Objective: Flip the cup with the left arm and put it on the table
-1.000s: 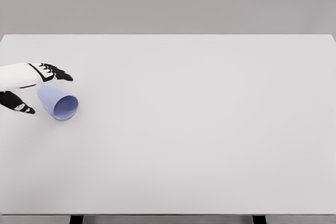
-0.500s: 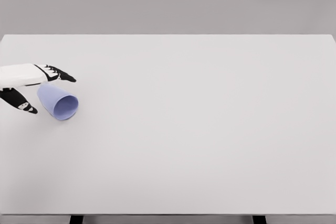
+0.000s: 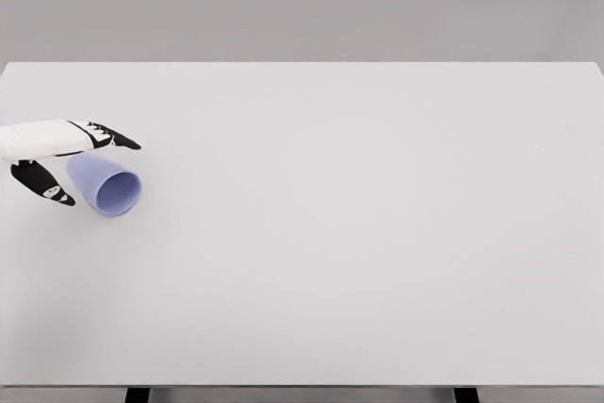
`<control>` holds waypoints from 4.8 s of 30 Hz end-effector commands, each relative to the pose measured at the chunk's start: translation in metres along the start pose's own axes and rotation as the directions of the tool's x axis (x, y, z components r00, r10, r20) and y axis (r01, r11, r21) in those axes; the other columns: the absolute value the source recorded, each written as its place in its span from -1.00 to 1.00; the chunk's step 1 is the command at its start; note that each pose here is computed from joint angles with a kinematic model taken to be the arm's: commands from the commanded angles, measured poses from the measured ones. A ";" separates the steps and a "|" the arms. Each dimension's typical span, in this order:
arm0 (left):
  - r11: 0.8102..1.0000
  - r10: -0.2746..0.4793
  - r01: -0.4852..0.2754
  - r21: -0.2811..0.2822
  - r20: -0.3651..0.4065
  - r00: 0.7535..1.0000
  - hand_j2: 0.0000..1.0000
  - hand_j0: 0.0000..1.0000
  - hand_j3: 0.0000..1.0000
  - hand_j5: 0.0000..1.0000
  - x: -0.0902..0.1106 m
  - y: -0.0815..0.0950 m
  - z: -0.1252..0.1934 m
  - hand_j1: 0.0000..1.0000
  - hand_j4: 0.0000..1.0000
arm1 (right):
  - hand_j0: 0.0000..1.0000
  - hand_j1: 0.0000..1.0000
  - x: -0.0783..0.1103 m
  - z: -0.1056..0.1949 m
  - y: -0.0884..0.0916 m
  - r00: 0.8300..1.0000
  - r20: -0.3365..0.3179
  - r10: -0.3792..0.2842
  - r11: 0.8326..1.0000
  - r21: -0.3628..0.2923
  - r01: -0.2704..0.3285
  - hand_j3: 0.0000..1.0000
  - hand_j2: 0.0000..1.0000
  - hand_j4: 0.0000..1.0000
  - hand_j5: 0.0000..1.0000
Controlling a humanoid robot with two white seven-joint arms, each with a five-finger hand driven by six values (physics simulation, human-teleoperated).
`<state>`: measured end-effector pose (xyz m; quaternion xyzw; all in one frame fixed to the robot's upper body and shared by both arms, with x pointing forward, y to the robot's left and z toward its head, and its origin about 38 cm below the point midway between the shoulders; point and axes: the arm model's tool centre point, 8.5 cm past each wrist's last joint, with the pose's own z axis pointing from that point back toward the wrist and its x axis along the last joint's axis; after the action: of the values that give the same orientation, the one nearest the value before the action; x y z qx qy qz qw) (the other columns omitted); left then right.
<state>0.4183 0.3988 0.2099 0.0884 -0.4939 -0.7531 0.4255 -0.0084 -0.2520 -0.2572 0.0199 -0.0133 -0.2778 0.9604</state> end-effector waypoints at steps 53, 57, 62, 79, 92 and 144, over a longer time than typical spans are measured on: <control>0.987 0.101 -0.118 0.108 0.151 0.983 0.03 0.03 0.03 0.03 0.026 0.028 0.003 0.03 0.03 | 1.00 1.00 0.000 0.000 0.000 1.000 0.000 0.000 1.000 0.000 0.000 1.00 1.00 1.00 1.00; 0.949 0.217 -0.264 0.174 0.251 0.943 -0.06 -0.06 -0.06 -0.06 0.030 0.035 0.001 -0.06 -0.06 | 1.00 1.00 0.000 0.000 0.000 1.000 0.000 0.000 1.000 0.000 0.000 1.00 1.00 1.00 1.00; 0.884 0.318 -0.416 0.213 0.379 0.869 -0.09 -0.09 -0.09 -0.09 0.039 0.040 -0.010 -0.09 -0.09 | 1.00 1.00 0.000 0.000 0.000 1.000 0.000 0.000 1.000 0.000 0.000 1.00 1.00 1.00 1.00; 0.345 0.748 -0.938 0.021 0.597 0.289 -0.07 -0.07 -0.07 -0.07 0.045 0.013 -0.072 -0.07 -0.07 | 1.00 1.00 0.000 0.000 0.000 1.000 0.000 0.000 1.000 0.000 0.000 1.00 1.00 1.00 1.00; 0.240 0.814 -0.971 0.004 0.544 0.204 -0.07 -0.07 -0.07 -0.07 0.036 -0.030 -0.108 -0.07 -0.07 | 1.00 1.00 0.000 0.000 0.000 1.000 0.000 0.000 1.000 0.000 0.000 1.00 1.00 1.00 1.00; 0.213 0.852 -0.977 0.008 0.488 0.190 1.00 1.00 1.00 1.00 0.030 -0.057 -0.111 1.00 1.00 | 1.00 1.00 0.000 0.000 0.000 1.000 0.000 0.000 1.000 0.000 0.000 1.00 1.00 1.00 1.00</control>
<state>0.4293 0.3108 0.1164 -0.3097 -0.6291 -0.2501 0.6677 -0.0084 -0.2520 -0.2572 0.0199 -0.0133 -0.2778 0.9604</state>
